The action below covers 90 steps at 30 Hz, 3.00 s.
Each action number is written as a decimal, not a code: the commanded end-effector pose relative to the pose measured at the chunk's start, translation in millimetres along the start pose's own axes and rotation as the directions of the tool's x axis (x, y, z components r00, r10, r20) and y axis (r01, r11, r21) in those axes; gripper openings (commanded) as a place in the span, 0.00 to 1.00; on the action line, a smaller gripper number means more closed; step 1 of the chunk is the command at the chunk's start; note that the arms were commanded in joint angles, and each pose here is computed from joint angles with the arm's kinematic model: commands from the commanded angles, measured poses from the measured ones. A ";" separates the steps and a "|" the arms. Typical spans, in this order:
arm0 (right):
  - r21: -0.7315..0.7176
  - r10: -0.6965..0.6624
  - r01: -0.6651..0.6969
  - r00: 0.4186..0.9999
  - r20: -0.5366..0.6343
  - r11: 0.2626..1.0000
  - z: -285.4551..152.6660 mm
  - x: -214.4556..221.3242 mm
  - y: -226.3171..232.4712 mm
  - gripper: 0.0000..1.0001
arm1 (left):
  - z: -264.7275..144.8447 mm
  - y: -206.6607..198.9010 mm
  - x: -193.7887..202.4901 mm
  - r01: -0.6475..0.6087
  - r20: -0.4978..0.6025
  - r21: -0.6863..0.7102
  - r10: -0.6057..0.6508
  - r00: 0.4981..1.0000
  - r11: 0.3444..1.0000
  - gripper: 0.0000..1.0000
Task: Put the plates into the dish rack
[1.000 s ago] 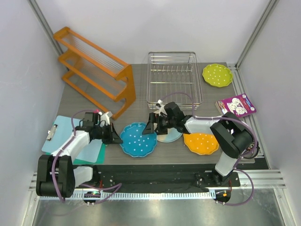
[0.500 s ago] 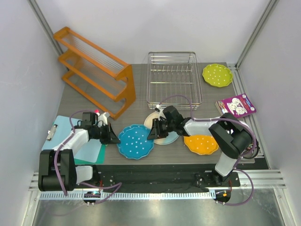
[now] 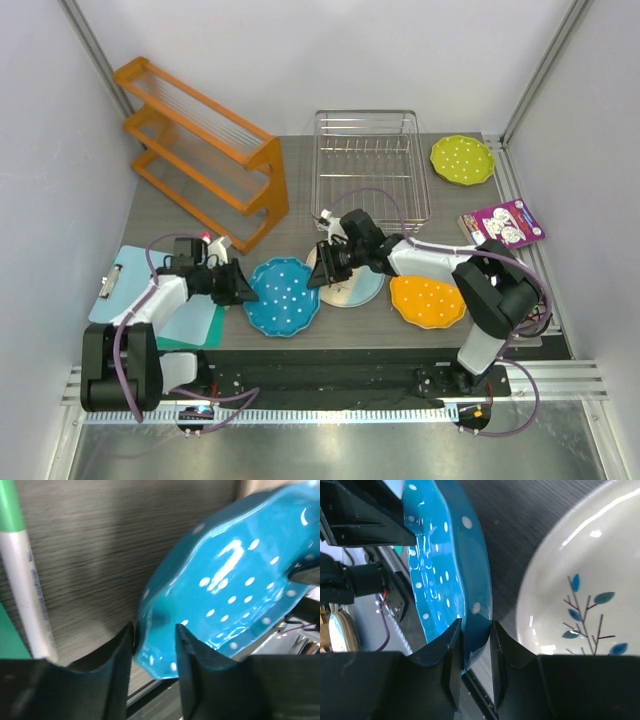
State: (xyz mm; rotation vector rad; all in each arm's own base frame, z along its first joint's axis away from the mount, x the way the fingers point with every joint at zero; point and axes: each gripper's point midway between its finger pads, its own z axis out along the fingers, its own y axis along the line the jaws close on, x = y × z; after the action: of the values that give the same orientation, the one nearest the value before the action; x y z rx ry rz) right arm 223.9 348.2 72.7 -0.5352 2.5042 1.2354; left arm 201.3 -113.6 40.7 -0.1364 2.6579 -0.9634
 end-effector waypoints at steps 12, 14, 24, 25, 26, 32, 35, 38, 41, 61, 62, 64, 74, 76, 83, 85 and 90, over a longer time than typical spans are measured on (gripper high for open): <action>-0.074 -0.274 0.285 0.953 0.132 0.956 -111.1 -85.0 86.8 0.01 | -107.3 -99.0 -78.6 -0.412 0.440 -0.030 0.382 0.812 0.911 0.72; -0.046 -0.255 0.266 0.952 0.172 0.963 -125.5 -101.0 82.8 0.01 | -134.9 -107.2 -94.3 -0.462 0.506 -0.142 0.465 0.726 0.875 0.85; 0.227 -0.242 0.148 0.849 0.470 0.963 -252.5 -216.2 19.1 0.01 | -157.9 -85.9 -120.4 -0.443 0.536 -0.374 0.579 0.614 0.815 0.90; 0.242 -0.235 0.129 0.841 0.487 0.962 -260.1 -223.5 11.3 0.01 | -158.1 -86.3 -123.4 -0.438 0.548 -0.376 0.577 0.606 0.817 0.90; 0.283 -0.235 0.096 0.824 0.516 0.954 -274.0 -233.0 -1.2 0.01 | -156.1 -84.9 -123.2 -0.435 0.550 -0.374 0.573 0.608 0.819 0.89; 0.474 -0.333 -0.021 0.686 0.648 0.880 -328.5 -304.3 -28.1 0.01 | -142.8 -78.3 -124.7 -0.416 0.558 -0.346 0.541 0.629 0.841 0.88; 0.554 -0.368 -0.130 0.621 0.692 0.823 -354.3 -334.7 -48.7 0.01 | -140.1 -82.0 -125.1 -0.423 0.558 -0.320 0.529 0.639 0.848 0.88; 0.598 -0.381 -0.211 0.598 0.705 0.774 -365.8 -351.7 -75.6 0.01 | -135.6 -86.7 -121.0 -0.454 0.549 -0.288 0.533 0.643 0.843 0.88; 0.615 -0.405 -0.264 0.553 0.728 0.743 -389.0 -370.7 -89.1 0.01 | -133.9 -91.7 -115.4 -0.490 0.546 -0.264 0.547 0.635 0.831 0.95; 0.748 -0.463 -0.430 0.597 0.656 0.506 -424.4 -381.2 -205.2 0.01 | -123.5 -82.6 -111.8 -0.461 0.528 -0.250 0.519 0.673 0.852 0.97; 0.753 -0.465 -0.428 0.601 0.650 0.499 -422.2 -381.9 -207.6 0.01 | -122.7 -82.1 -110.7 -0.460 0.526 -0.247 0.516 0.676 0.853 0.98; 0.773 -0.478 -0.422 0.614 0.629 0.475 -420.6 -381.7 -209.2 0.01 | -122.5 -81.3 -109.8 -0.459 0.527 -0.249 0.517 0.675 0.853 0.98; 0.859 -0.500 -0.359 0.703 0.506 0.366 -371.4 -377.4 -201.8 0.01 | -116.2 -77.1 -109.1 -0.441 0.530 -0.237 0.496 0.688 0.866 0.99; 0.866 -0.497 -0.365 0.712 0.496 0.342 -364.5 -376.5 -206.2 0.01 | -116.6 -77.1 -109.8 -0.442 0.531 -0.240 0.498 0.685 0.864 0.99; 0.912 -0.516 -0.342 0.752 0.411 0.228 -359.6 -370.4 -206.9 0.01 | -116.7 -77.1 -110.9 -0.450 0.534 -0.245 0.507 0.676 0.859 0.99; 0.913 -0.515 -0.344 0.754 0.407 0.218 -361.2 -368.6 -207.2 0.01 | -116.1 -76.1 -111.4 -0.450 0.535 -0.249 0.509 0.674 0.858 0.99; 0.908 -0.530 -0.358 0.738 0.418 0.218 -376.7 -370.2 -200.3 0.01 | -111.2 -74.3 -111.5 -0.448 0.538 -0.237 0.500 0.679 0.862 0.99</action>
State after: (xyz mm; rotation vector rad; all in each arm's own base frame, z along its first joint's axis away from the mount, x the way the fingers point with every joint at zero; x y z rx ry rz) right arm 604.7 20.6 267.0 0.1141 2.0176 -0.3929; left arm 263.1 -78.1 188.3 0.1909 2.0523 -0.5013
